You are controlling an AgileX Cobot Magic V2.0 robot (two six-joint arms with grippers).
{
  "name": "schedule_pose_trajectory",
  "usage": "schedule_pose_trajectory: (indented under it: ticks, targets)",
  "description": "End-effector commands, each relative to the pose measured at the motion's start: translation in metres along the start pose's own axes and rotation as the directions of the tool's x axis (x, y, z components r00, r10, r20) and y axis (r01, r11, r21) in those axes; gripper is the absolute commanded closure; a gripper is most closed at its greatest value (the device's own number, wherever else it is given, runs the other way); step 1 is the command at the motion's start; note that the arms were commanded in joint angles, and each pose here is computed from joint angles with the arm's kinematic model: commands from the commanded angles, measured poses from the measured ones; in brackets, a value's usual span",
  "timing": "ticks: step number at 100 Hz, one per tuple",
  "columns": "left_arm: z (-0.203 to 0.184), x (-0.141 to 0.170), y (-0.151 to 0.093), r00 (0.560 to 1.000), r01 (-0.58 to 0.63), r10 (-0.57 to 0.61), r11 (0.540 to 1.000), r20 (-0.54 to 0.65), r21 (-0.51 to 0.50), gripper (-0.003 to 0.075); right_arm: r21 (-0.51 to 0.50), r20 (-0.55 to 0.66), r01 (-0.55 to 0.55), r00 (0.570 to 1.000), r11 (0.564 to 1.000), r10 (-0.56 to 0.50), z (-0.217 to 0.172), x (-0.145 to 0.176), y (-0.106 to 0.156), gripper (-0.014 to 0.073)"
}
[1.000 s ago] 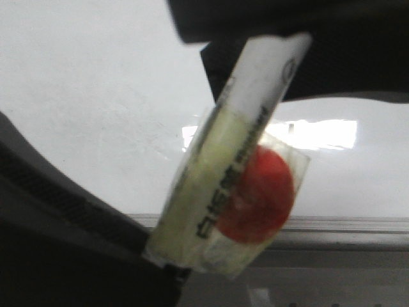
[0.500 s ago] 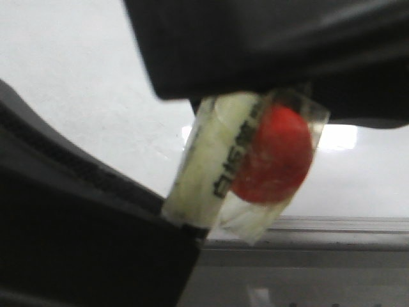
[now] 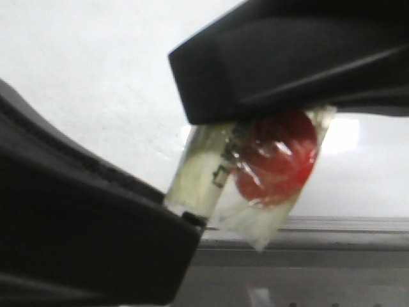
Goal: Write number 6 on whiteboard
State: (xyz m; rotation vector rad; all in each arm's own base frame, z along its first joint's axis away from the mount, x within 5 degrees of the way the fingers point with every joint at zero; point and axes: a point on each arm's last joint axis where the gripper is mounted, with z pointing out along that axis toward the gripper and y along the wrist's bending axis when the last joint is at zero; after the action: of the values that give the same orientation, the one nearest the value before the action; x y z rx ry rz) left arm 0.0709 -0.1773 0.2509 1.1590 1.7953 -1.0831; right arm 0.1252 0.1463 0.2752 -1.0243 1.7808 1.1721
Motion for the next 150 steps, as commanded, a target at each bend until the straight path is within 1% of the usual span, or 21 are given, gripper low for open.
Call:
schedule_pose_trajectory:
  ticks: [1,9,14,19,23,34,42,49,57,65,71,77,82,91,97,105,117,125,134,141,150]
  targets:
    - [-0.003,-0.013,0.002,0.998,0.019,-0.016,0.999,0.058,-0.04,0.0587,-0.068,0.046,-0.007,0.999,0.998,0.01,-0.002,-0.011,0.009,0.0655]
    - [-0.003,-0.014,0.002,0.997,0.034,-0.031,0.999,0.066,-0.039,0.0405,-0.014,0.058,0.043,0.997,0.999,-0.042,-0.006,-0.013,0.009,0.065]
    - [-0.004,-0.017,0.001,0.996,0.04,-0.037,0.999,0.079,-0.033,0.0265,0.032,0.064,0.086,0.994,0.996,-0.088,-0.011,-0.014,0.01,0.0643]
    - [-0.008,-0.022,-0.002,0.994,0.031,-0.028,0.999,0.106,-0.029,0.0182,0.081,0.066,0.133,0.988,0.988,-0.139,-0.017,-0.015,0.013,0.0638]
    - [-0.011,-0.025,-0.002,0.992,0.031,-0.026,0.999,0.121,-0.038,0.0168,0.127,0.059,0.183,0.98,0.975,-0.191,-0.023,-0.016,0.015,0.0638]
    - [-0.026,-0.037,0.0,0.981,0.024,0.001,0.992,0.196,-0.125,0.0229,0.252,0.058,0.306,0.942,0.918,-0.33,-0.042,-0.018,0.024,0.0638]
    - [-0.046,-0.043,0.002,0.963,0.034,0.03,0.973,0.268,-0.23,0.0277,0.354,0.093,0.324,0.921,0.878,-0.378,-0.055,-0.018,0.029,0.0638]
    - [-0.07,-0.047,0.006,0.937,0.069,0.059,0.936,0.345,-0.346,0.0297,0.424,0.124,0.326,0.903,0.845,-0.411,-0.066,-0.015,0.034,0.0638]
    - [-0.101,-0.049,0.01,0.897,0.142,0.09,0.869,0.432,-0.474,0.0318,0.488,0.148,0.32,0.887,0.812,-0.438,-0.076,-0.01,0.037,0.0638]
    - [-0.123,-0.046,0.012,0.864,0.202,0.109,0.819,0.492,-0.537,0.0373,0.552,0.158,0.303,0.877,0.777,-0.455,-0.083,-0.007,0.036,0.0638]
    - [-0.133,-0.043,0.012,0.847,0.23,0.118,0.798,0.518,-0.557,0.0446,0.583,0.146,0.309,0.87,0.752,-0.471,-0.085,-0.007,0.034,0.0638]
    - [-0.135,-0.04,0.012,0.844,0.226,0.126,0.797,0.521,-0.56,0.0536,0.604,0.116,0.334,0.861,0.723,-0.495,-0.085,-0.009,0.031,0.0638]
    - [-0.133,-0.037,0.012,0.85,0.217,0.126,0.802,0.512,-0.557,0.061,0.621,0.073,0.377,0.845,0.687,-0.53,-0.084,-0.01,0.028,0.0638]
    - [-0.128,-0.033,0.012,0.86,0.197,0.123,0.817,0.496,-0.543,0.0743,0.644,-0.013,0.466,0.799,0.606,-0.601,-0.084,-0.015,0.023,0.0638]
    - [-0.125,-0.03,0.012,0.866,0.187,0.119,0.824,0.486,-0.535,0.0741,0.667,-0.054,0.498,0.774,0.554,-0.631,-0.085,-0.021,0.021,0.0638]
    - [-0.124,-0.029,0.012,0.869,0.183,0.118,0.827,0.481,-0.532,0.0741,0.692,-0.084,0.515,0.754,0.506,-0.652,-0.087,-0.03,0.019,0.0638]
    - [-0.124,-0.029,0.012,0.868,0.183,0.116,0.828,0.482,-0.53,0.0741,0.702,-0.098,0.526,0.739,0.48,-0.667,-0.088,-0.04,0.018,0.0638]
    - [-0.124,-0.029,0.012,0.868,0.182,0.116,0.829,0.482,-0.528,0.0741,0.69,-0.148,0.576,0.704,0.438,-0.694,-0.086,-0.042,0.016,0.0638]
    - [-0.124,-0.029,0.012,0.868,0.182,0.116,0.829,0.482,-0.528,0.0741,0.678,-0.178,0.601,0.692,0.423,-0.699,-0.083,-0.042,0.013,0.0638]
    - [-0.124,-0.029,0.012,0.868,0.182,0.116,0.829,0.482,-0.528,0.0741,0.673,-0.185,0.607,0.691,0.423,-0.699,-0.082,-0.041,0.011,0.0638]
    - [-0.124,-0.029,0.012,0.868,0.182,0.116,0.829,0.482,-0.528,0.0741,0.639,-0.174,0.624,0.687,0.45,-0.705,-0.078,-0.04,0.013,0.0638]
